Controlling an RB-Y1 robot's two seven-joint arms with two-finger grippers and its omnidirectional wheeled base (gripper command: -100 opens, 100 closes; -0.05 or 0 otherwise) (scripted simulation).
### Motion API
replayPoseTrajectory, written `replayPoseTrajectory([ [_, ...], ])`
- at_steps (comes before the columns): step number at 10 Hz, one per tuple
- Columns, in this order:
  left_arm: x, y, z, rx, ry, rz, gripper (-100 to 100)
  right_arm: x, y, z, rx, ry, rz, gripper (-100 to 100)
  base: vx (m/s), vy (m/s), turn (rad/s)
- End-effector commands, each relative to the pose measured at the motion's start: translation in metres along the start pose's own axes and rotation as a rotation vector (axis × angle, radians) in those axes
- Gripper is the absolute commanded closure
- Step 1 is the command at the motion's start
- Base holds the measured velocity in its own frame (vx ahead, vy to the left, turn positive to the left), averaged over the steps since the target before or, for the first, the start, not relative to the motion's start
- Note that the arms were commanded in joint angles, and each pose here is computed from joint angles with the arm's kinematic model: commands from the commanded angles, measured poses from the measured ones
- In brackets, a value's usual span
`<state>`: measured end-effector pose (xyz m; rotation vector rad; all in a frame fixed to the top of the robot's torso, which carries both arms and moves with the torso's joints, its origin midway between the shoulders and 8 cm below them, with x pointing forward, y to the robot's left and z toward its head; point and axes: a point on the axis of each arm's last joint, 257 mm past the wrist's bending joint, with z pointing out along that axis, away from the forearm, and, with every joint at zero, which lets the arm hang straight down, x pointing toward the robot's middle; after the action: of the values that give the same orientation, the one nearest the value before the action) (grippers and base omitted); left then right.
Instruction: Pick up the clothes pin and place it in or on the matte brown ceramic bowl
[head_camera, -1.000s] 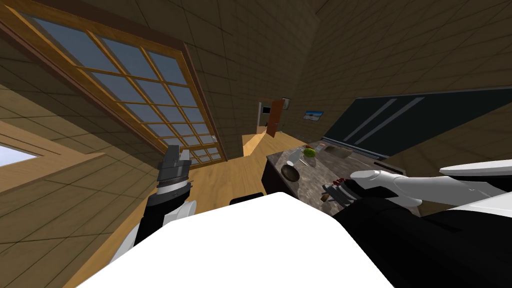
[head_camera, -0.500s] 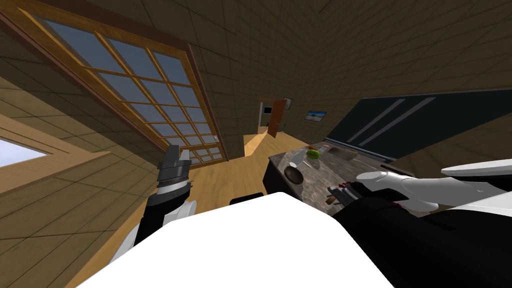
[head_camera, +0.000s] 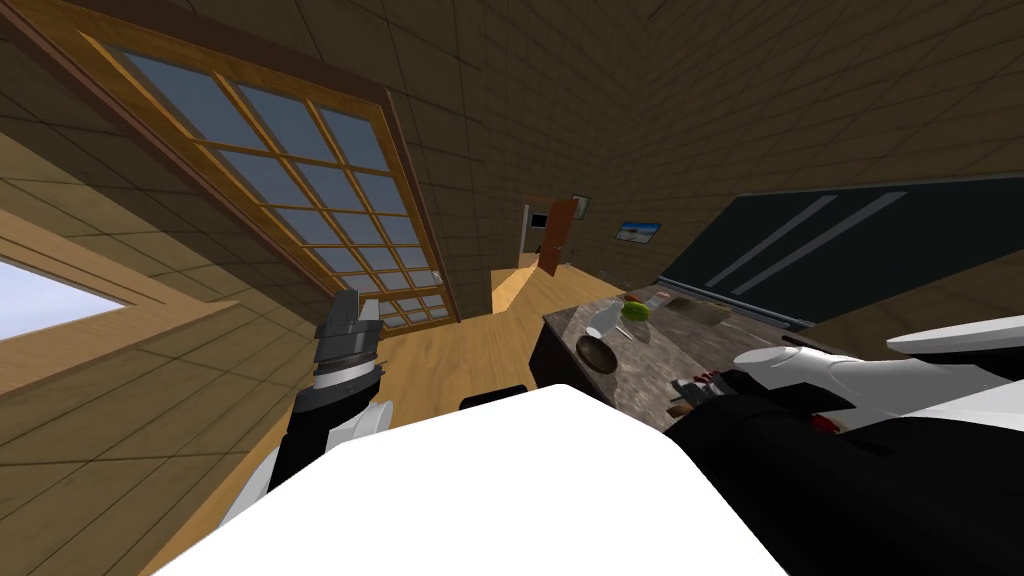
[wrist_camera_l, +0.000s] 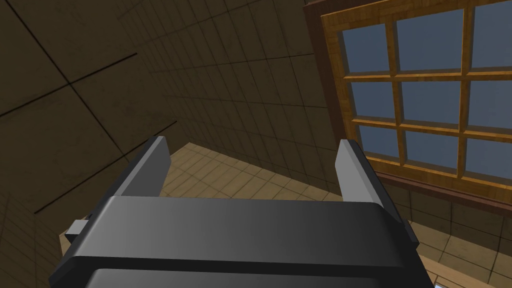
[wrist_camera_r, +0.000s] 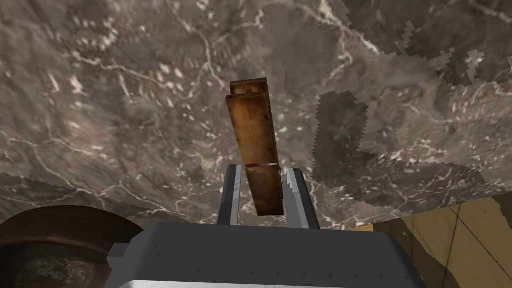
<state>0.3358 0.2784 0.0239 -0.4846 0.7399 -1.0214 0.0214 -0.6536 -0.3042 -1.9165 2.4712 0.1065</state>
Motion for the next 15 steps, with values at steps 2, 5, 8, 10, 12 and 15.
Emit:
replayPoseTrajectory([
  [2, 0.0, 0.0, 0.0, 0.0, 0.0, 0.0, 0, 0.012, 0.013, -0.007, -0.016, 0.025, 0.12, 100, 0.035, 0.046, 0.042],
  [5, 0.0, 0.0, 0.0, 0.0, 0.0, 0.0, 0, 0.022, 0.022, -0.013, -0.023, 0.044, 0.236, 100, 0.047, 0.047, 0.033],
  [8, 0.0, 0.0, 0.0, 0.0, 0.0, 0.0, 0, 0.031, 0.032, -0.02, -0.029, 0.064, 0.339, 100, 0.027, 0.032, 0.025],
  [10, 0.0, 0.0, 0.0, 0.0, 0.0, 0.0, 0, 0.04, 0.041, -0.027, -0.034, 0.084, 0.419, 100, 0.03, 0.031, 0.032],
  [12, 0.0, 0.0, 0.0, 0.0, 0.0, 0.0, 0, 0.048, 0.05, -0.034, -0.037, 0.104, 0.507, 100, 0.047, 0.048, 0.033],
  [15, 0.0, 0.0, 0.0, 0.0, 0.0, 0.0, 0, 0.056, 0.058, -0.041, -0.036, 0.123, 0.612, 100, 0.036, 0.035, 0.023],
])
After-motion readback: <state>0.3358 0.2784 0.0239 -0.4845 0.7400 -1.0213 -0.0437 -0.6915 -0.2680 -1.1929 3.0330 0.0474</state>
